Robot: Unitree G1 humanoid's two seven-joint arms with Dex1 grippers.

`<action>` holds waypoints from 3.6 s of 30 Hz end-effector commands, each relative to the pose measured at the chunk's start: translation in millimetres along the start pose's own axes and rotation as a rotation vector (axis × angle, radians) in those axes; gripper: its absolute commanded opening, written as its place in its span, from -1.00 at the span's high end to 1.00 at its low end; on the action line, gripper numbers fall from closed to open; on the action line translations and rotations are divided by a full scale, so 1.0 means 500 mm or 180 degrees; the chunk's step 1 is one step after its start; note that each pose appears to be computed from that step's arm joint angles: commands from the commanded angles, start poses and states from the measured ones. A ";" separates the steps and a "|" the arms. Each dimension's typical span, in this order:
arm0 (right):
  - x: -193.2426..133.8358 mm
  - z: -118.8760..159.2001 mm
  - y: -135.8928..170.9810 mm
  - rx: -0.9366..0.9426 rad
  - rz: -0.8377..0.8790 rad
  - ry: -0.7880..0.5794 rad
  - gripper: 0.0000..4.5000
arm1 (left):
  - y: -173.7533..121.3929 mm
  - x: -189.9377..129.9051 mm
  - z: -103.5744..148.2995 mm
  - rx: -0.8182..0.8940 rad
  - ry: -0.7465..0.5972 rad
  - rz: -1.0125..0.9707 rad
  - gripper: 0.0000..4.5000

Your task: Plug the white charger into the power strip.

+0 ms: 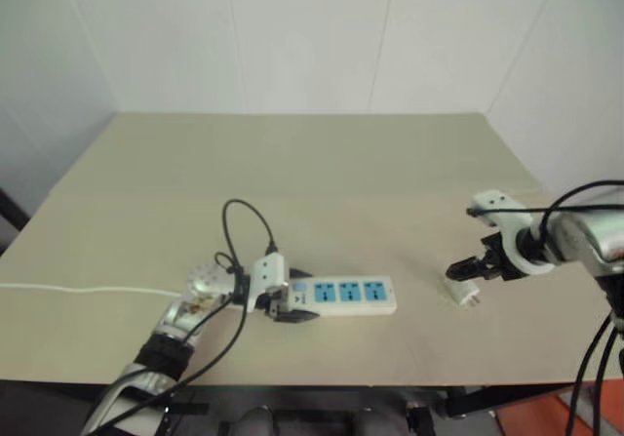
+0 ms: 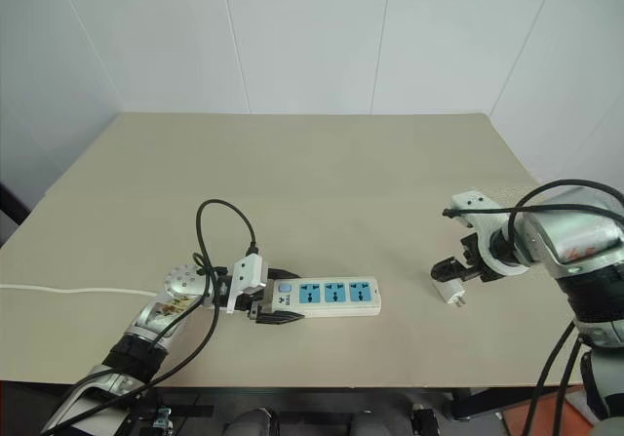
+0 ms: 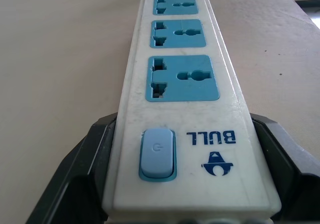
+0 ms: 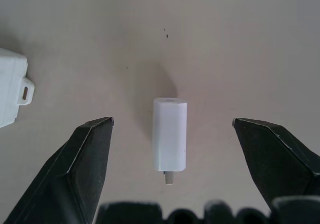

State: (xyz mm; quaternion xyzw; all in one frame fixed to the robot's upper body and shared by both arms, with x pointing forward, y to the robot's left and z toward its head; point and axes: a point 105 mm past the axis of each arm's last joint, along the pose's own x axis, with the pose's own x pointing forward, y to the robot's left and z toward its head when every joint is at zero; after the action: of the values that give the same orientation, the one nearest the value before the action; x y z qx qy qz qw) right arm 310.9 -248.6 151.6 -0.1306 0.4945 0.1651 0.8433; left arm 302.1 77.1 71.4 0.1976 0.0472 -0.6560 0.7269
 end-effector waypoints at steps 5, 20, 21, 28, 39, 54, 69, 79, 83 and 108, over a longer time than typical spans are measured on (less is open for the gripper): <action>0.009 0.021 0.007 -0.0181 0.0049 0.0044 -1.00 | -0.016 0.014 -0.026 -0.0075 0.0164 -0.0027 -0.48; 0.079 0.014 0.002 -0.0193 0.0089 0.0265 -1.00 | -0.024 0.011 -0.026 -0.0078 0.0170 -0.0028 -0.48; 0.082 0.014 0.002 -0.0201 0.0092 0.0274 -1.00 | -0.024 0.011 -0.026 -0.0079 0.0171 -0.0026 -0.48; 0.094 0.008 0.009 -0.0214 0.0149 0.0356 -1.00 | -0.027 0.006 -0.027 -0.0101 0.0181 0.0015 -0.48; 0.094 -0.001 0.025 -0.0334 0.0254 0.0430 0.15 | -0.026 0.002 -0.028 -0.0101 0.0207 0.0044 -0.48; -0.042 0.208 0.097 -0.0799 0.0482 -0.2246 0.50 | -0.006 -0.012 -0.027 0.0000 0.0214 -0.0078 -0.48; -0.015 0.142 0.302 -0.1127 0.2275 -0.3578 0.50 | -0.010 -0.018 -0.044 -0.0195 0.0142 -0.0088 -0.48; 0.057 0.131 0.350 -0.1665 0.2272 -0.3582 0.50 | -0.005 -0.027 -0.044 -0.0200 0.0186 -0.0112 -0.48; 0.080 0.125 0.365 -0.1824 0.2289 -0.3548 0.50 | -0.006 -0.027 -0.045 -0.0198 0.0201 -0.0125 -0.48; 0.072 0.161 0.405 -0.1970 0.2426 -0.3803 0.50 | -0.012 -0.029 -0.049 -0.0248 0.0249 -0.0116 -0.48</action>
State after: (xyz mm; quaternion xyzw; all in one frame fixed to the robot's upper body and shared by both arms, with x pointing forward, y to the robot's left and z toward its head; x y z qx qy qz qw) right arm 309.3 -35.7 122.3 -0.0640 -0.0579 0.6084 0.7889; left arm 305.8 96.0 68.7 0.1838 0.0684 -0.6543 0.7304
